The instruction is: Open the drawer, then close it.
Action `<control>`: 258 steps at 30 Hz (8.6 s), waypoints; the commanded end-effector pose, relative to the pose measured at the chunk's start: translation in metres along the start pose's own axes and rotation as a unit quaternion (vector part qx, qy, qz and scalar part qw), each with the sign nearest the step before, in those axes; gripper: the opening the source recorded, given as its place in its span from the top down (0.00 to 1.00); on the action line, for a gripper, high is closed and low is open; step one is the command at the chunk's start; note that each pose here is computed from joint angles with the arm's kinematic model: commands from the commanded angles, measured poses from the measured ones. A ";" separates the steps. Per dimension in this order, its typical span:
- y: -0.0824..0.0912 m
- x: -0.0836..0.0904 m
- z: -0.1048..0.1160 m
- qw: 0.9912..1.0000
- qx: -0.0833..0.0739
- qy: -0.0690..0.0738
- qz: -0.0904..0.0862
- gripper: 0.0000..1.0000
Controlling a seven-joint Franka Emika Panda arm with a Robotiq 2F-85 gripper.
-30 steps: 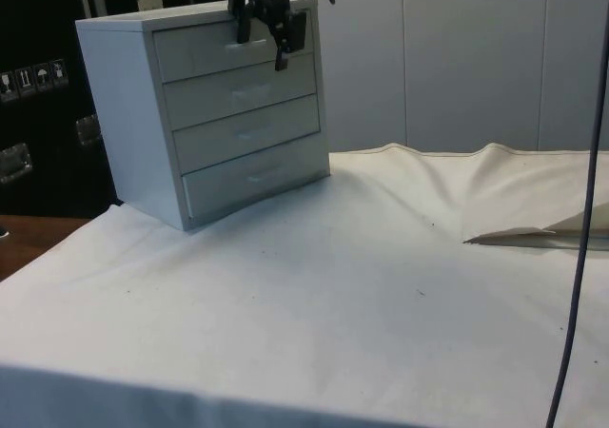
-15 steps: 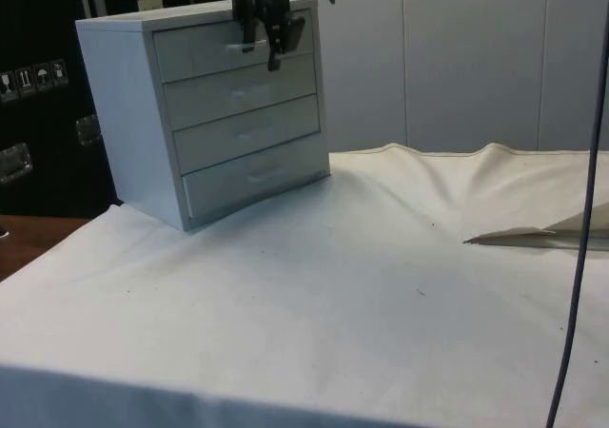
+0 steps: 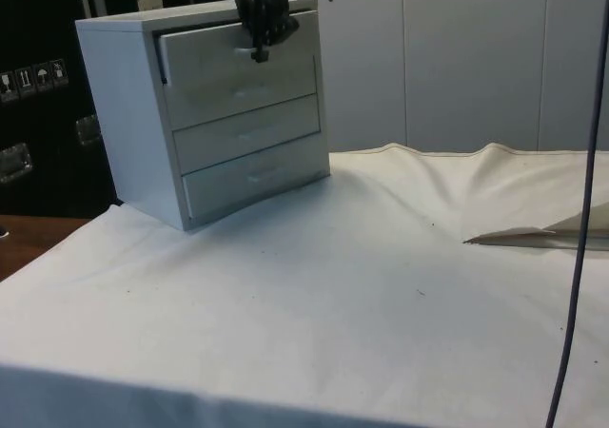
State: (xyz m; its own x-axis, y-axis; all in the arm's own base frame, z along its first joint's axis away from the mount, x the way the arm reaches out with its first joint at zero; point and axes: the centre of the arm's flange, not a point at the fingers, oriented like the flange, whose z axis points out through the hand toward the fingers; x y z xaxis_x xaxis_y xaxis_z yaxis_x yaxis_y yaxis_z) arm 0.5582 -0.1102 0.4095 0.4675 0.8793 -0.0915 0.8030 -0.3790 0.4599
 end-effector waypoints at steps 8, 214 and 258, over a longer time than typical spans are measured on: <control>0.006 -0.009 -0.011 1.000 0.000 0.001 0.001 1.00; -0.206 0.012 -0.064 0.997 0.030 0.073 0.003 0.00; -0.239 0.018 -0.042 0.997 0.061 0.054 -0.014 0.00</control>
State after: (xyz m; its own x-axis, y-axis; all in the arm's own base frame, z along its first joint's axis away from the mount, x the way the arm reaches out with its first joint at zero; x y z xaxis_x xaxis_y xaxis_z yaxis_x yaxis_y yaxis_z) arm 0.3574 0.0080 0.3341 0.4069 0.9135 -0.0070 0.8608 -0.3808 0.3377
